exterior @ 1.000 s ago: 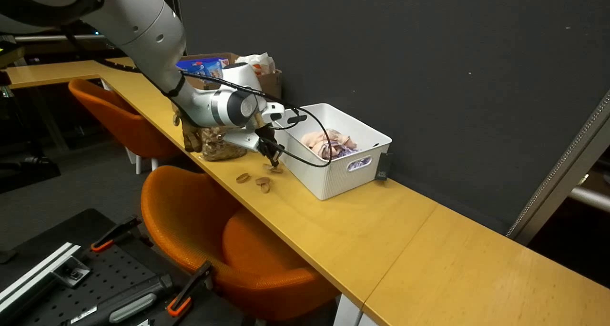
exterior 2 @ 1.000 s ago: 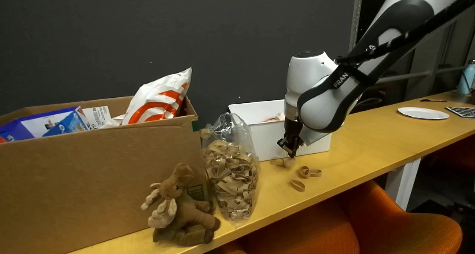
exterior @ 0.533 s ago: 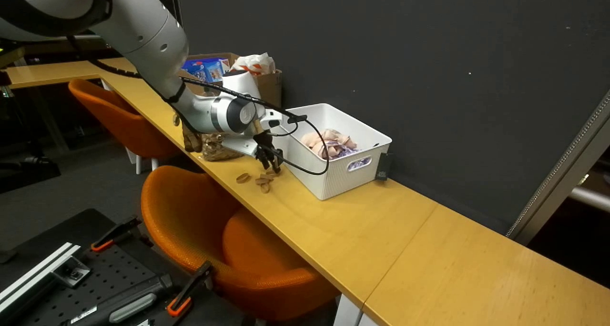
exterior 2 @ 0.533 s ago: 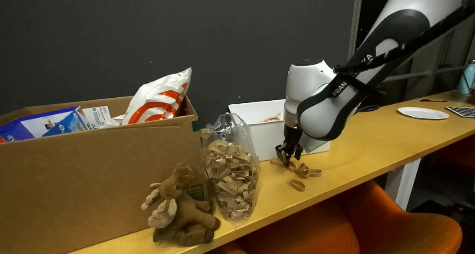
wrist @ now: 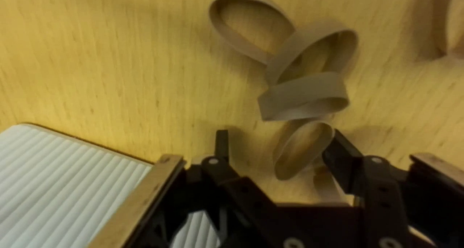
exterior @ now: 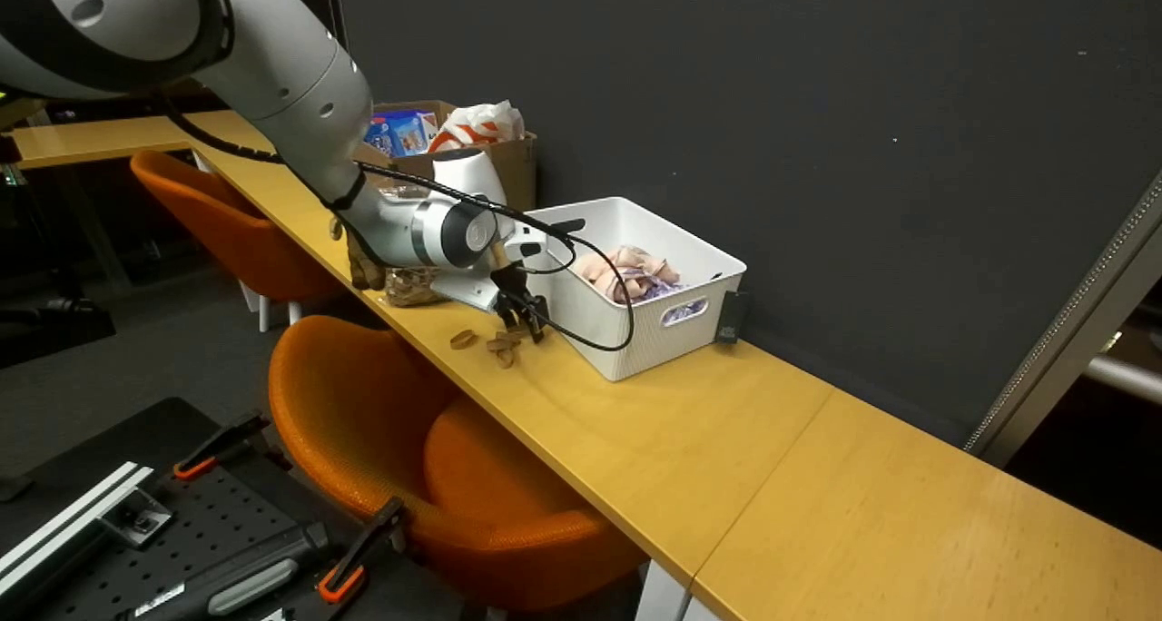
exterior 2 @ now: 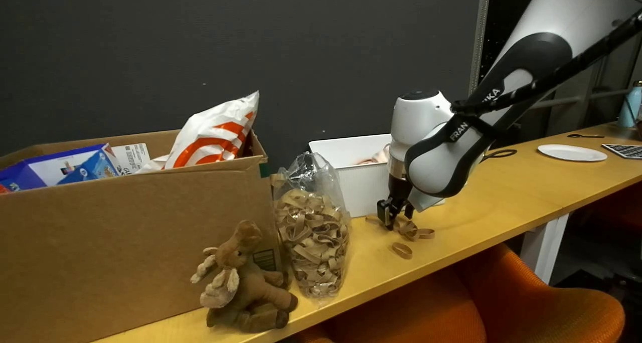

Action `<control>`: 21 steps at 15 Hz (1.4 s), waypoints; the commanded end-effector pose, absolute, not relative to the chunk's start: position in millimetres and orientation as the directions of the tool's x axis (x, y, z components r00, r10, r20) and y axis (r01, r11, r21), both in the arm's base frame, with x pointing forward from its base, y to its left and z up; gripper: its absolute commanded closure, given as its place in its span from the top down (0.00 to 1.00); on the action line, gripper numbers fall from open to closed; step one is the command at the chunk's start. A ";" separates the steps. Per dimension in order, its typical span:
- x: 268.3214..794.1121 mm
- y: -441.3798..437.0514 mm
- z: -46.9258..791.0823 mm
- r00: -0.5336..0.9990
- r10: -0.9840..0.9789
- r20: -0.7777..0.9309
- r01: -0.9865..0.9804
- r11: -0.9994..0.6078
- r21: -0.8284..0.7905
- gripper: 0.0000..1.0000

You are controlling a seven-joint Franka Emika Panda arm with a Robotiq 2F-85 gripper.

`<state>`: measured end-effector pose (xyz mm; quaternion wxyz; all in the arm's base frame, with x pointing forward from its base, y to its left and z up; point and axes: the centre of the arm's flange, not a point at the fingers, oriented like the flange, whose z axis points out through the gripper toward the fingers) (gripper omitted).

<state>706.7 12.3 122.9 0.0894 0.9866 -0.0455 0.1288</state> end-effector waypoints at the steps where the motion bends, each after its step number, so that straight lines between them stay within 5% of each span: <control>1: 708.9 13.7 128.8 0.958 -0.062 0.280 -0.106 -0.984 0.143 0.37; 6: 704.9 15.8 133.9 0.955 -0.065 0.290 -0.108 -0.985 0.136 0.01; 21: 636.5 13.6 197.5 0.955 -0.089 0.283 -0.137 -0.979 0.153 0.01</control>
